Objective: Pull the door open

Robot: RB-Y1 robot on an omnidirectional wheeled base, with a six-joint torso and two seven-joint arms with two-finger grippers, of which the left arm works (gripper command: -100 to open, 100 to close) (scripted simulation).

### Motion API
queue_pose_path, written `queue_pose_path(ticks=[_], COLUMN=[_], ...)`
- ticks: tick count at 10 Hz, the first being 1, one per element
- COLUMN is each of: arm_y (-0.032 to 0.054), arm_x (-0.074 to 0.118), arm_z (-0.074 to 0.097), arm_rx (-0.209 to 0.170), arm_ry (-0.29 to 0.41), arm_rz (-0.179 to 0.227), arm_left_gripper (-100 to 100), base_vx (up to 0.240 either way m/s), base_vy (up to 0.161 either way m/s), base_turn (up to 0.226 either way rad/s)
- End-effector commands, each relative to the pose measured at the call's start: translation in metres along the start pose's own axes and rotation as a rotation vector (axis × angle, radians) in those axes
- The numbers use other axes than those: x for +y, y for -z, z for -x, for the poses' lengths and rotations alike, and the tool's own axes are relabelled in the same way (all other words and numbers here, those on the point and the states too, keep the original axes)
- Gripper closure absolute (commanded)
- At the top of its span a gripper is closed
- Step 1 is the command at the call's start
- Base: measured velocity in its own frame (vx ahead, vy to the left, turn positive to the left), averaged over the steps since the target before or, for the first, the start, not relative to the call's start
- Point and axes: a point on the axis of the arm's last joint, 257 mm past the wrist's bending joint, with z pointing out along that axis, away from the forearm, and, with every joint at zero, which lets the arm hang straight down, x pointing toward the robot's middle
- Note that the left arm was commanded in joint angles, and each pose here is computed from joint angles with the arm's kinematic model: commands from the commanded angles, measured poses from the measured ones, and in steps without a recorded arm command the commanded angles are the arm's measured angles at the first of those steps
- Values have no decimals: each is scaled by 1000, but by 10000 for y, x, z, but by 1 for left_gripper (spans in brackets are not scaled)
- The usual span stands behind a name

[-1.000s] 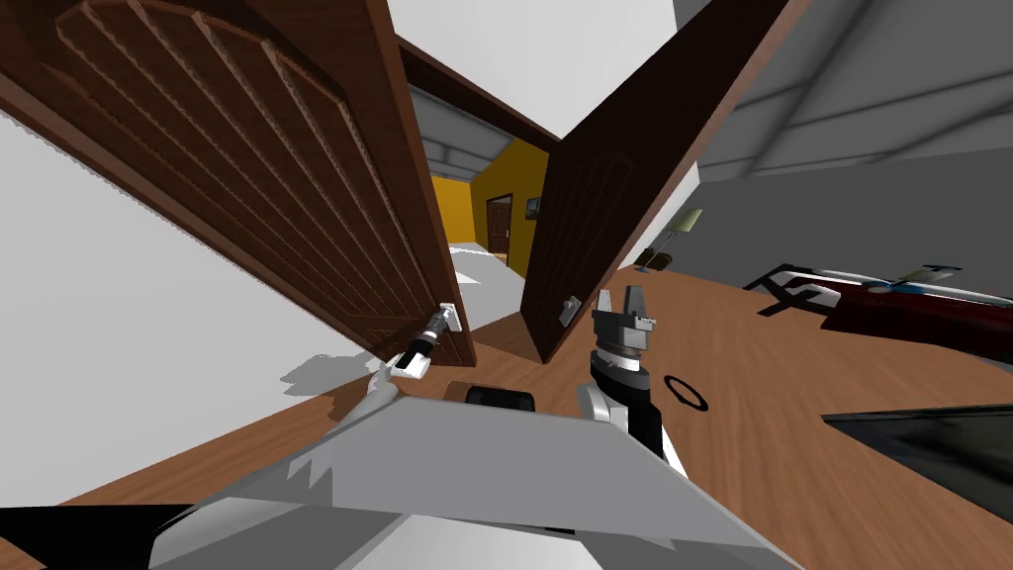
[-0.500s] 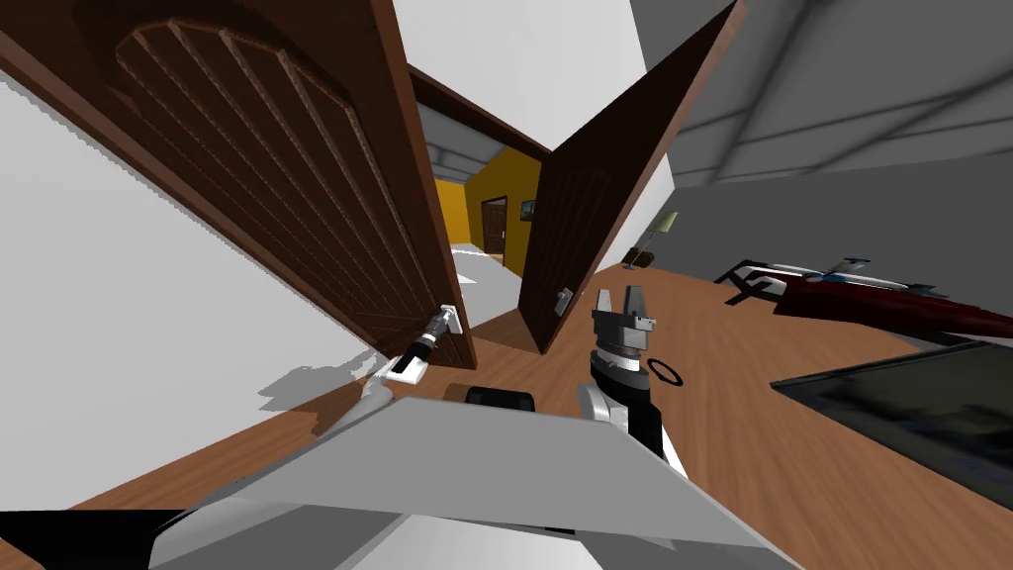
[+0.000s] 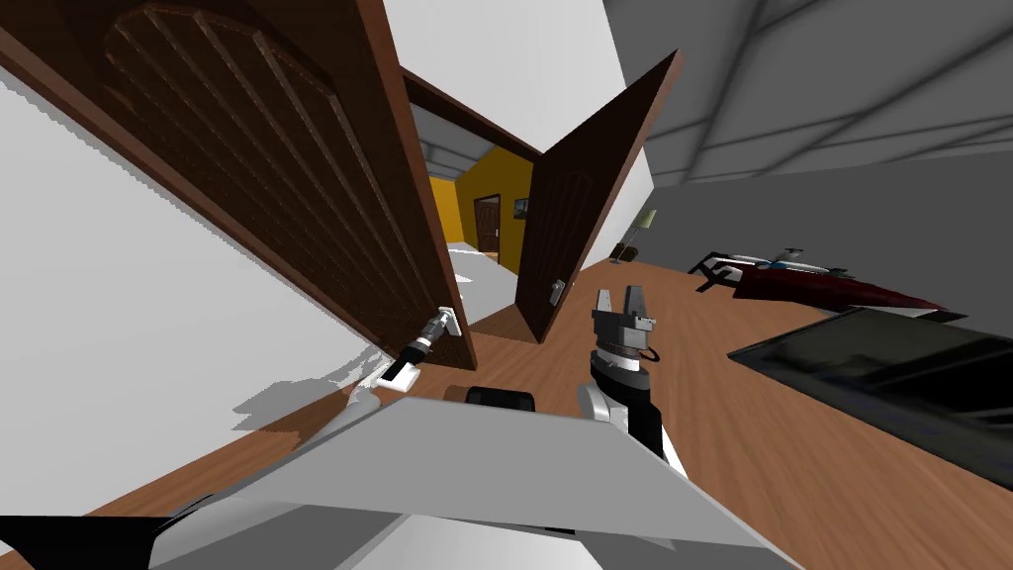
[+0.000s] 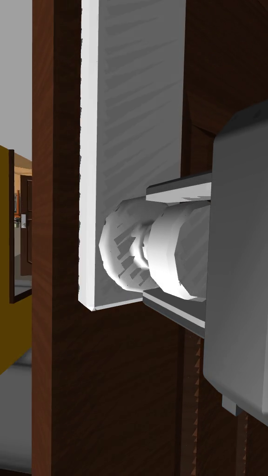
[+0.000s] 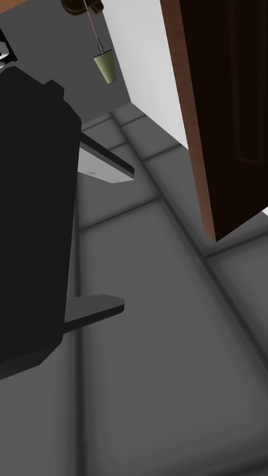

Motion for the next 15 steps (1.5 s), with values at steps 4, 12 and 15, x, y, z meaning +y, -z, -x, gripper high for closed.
queue_pose_path(ticks=[4, 12, 15], arm_y=[208, 450, 537], arm_x=[-10, -1, -8], arm_z=[-58, -46, -42], arm_rx=[56, 118, 142], arm_ry=[6, 4, 5], arm_rz=[4, 4, 3], arm_left_gripper=[100, 100, 100], base_vx=[-210, -158, -163], base_vy=[98, 73, 84], base_turn=[-102, -113, -94])
